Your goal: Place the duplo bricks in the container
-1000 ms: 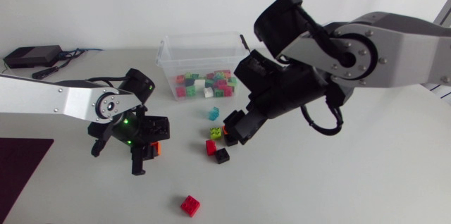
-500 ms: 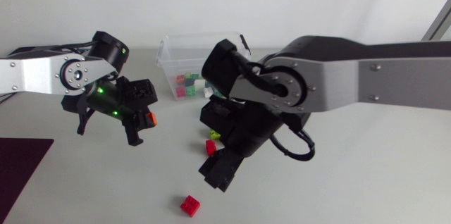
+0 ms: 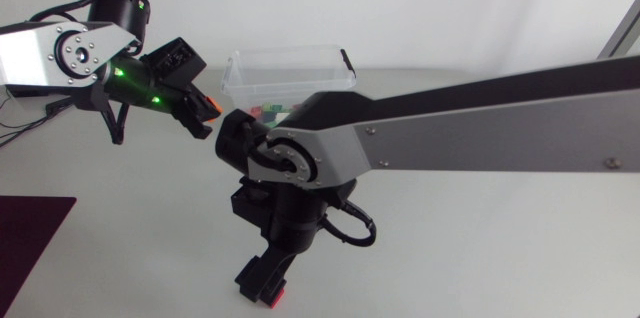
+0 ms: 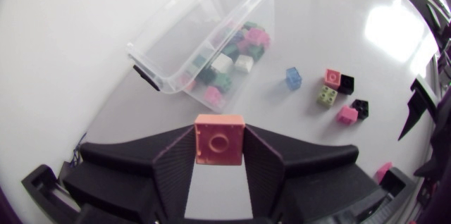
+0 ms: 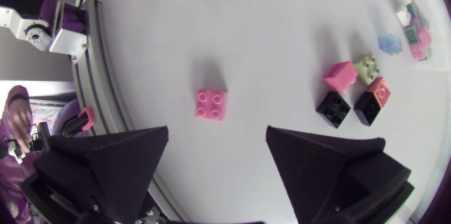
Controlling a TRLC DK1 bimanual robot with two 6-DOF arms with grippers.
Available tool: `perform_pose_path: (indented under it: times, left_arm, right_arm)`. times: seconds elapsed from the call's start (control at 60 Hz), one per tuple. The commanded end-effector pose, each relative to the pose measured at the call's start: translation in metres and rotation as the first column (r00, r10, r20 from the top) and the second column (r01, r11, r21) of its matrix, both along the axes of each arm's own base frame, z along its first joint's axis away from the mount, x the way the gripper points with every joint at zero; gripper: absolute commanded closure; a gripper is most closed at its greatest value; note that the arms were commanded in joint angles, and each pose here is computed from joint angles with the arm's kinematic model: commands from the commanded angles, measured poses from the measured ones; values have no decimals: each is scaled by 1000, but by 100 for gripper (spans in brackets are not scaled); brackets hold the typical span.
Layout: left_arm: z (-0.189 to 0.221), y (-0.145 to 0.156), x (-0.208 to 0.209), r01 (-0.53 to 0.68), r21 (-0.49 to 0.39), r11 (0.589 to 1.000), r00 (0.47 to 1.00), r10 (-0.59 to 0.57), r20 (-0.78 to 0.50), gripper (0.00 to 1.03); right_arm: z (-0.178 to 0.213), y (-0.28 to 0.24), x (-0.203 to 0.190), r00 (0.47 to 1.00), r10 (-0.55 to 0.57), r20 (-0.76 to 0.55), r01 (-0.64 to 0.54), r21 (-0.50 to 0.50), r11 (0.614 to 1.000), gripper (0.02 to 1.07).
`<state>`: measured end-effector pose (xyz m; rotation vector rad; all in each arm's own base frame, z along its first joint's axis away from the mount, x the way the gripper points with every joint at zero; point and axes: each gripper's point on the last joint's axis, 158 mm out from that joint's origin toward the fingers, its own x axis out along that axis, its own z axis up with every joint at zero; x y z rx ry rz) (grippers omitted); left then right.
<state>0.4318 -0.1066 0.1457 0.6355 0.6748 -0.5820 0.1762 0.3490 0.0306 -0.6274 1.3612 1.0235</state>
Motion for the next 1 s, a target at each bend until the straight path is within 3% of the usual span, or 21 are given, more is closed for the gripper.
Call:
perform_pose_path:
  times: [0.0,0.3,0.6,0.783,0.983]
  left_arm:
    - [6,-1,15,-42,-54,998,999,43,9,100]
    - [32,-10,58,-111,-186,976,990,126,71,100]
    - [41,-18,83,-120,-229,966,985,144,93,100]
    - [41,-25,97,-126,-251,960,984,153,89,100]
    - [39,-30,105,-121,-254,960,985,147,89,100]
  right_arm:
    - [-11,3,-6,999,-18,-34,17,-35,999,7]
    - [-37,9,-10,997,-46,-65,40,-99,994,10]
    - [-51,15,-10,996,-65,-54,56,-147,987,16]
    - [-56,8,-8,997,-73,-38,63,-225,972,17]
    - [-61,8,-10,996,-67,-53,51,-259,964,27]
